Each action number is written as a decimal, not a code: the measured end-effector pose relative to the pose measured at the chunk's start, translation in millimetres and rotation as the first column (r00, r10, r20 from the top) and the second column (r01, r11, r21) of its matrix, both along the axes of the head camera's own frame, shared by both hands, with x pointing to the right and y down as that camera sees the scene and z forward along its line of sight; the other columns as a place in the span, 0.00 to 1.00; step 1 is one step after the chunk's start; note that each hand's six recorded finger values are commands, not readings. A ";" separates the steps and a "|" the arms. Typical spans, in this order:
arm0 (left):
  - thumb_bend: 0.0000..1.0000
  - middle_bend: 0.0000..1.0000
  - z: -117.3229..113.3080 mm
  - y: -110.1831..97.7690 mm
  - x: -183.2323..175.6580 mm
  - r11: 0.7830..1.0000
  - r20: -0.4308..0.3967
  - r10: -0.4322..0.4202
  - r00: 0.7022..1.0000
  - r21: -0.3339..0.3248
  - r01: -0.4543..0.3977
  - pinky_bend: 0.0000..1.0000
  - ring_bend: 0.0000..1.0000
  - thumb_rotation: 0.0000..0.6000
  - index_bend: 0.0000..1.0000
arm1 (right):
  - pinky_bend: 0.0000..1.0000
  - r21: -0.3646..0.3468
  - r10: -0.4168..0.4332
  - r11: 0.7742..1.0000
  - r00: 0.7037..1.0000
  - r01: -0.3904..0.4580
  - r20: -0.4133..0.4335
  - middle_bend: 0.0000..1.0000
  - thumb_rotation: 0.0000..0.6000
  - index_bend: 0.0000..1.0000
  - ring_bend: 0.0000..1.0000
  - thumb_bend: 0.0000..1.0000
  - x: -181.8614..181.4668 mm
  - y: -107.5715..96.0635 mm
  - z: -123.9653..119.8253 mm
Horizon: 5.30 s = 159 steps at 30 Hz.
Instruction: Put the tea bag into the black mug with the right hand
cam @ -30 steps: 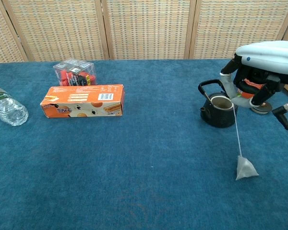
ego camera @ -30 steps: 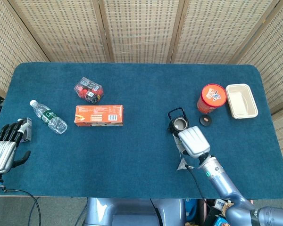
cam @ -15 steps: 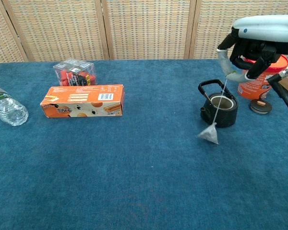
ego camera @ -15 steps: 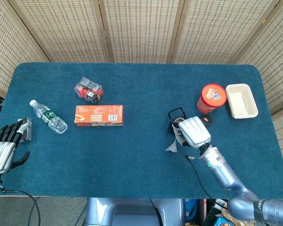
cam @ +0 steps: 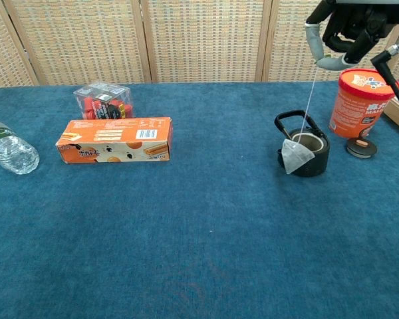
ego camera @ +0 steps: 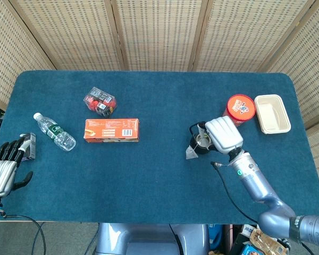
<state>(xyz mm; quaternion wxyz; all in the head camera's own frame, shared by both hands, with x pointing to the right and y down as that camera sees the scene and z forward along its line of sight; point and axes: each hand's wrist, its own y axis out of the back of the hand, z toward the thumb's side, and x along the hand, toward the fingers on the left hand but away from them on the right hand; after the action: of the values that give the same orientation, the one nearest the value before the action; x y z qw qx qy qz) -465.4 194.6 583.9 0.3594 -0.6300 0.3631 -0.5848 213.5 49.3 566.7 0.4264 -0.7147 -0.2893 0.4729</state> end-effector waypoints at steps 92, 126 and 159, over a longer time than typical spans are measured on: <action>0.38 0.00 3.6 1.8 -0.5 1.000 0.001 -0.003 1.000 -0.031 0.003 0.00 0.00 1.00 0.00 | 1.00 -0.124 -0.136 0.985 0.982 0.119 -0.134 0.91 1.00 0.39 0.96 0.43 13.4 48.3 90.1; 0.38 0.00 -3.2 -6.2 3.7 1.000 0.002 0.016 1.000 -0.008 -0.016 0.00 0.00 1.00 0.00 | 1.00 -0.344 -0.197 0.935 0.933 0.086 -0.302 0.97 1.00 0.17 0.97 0.78 37.1 40.1 110.3; 0.38 0.00 4.4 -3.1 1.9 1.000 -0.004 0.006 1.000 -0.031 -0.006 0.00 0.00 1.00 0.00 | 1.00 -0.378 -0.231 0.923 0.895 0.077 -0.382 0.97 1.00 0.17 0.97 0.78 31.4 43.7 126.3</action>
<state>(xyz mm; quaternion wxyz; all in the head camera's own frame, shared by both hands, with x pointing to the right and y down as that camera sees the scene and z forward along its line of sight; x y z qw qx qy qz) -463.5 191.5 588.3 0.3506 -0.6377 0.3531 -0.5880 244.9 93.0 693.0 0.3800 -0.6819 -0.0428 0.6236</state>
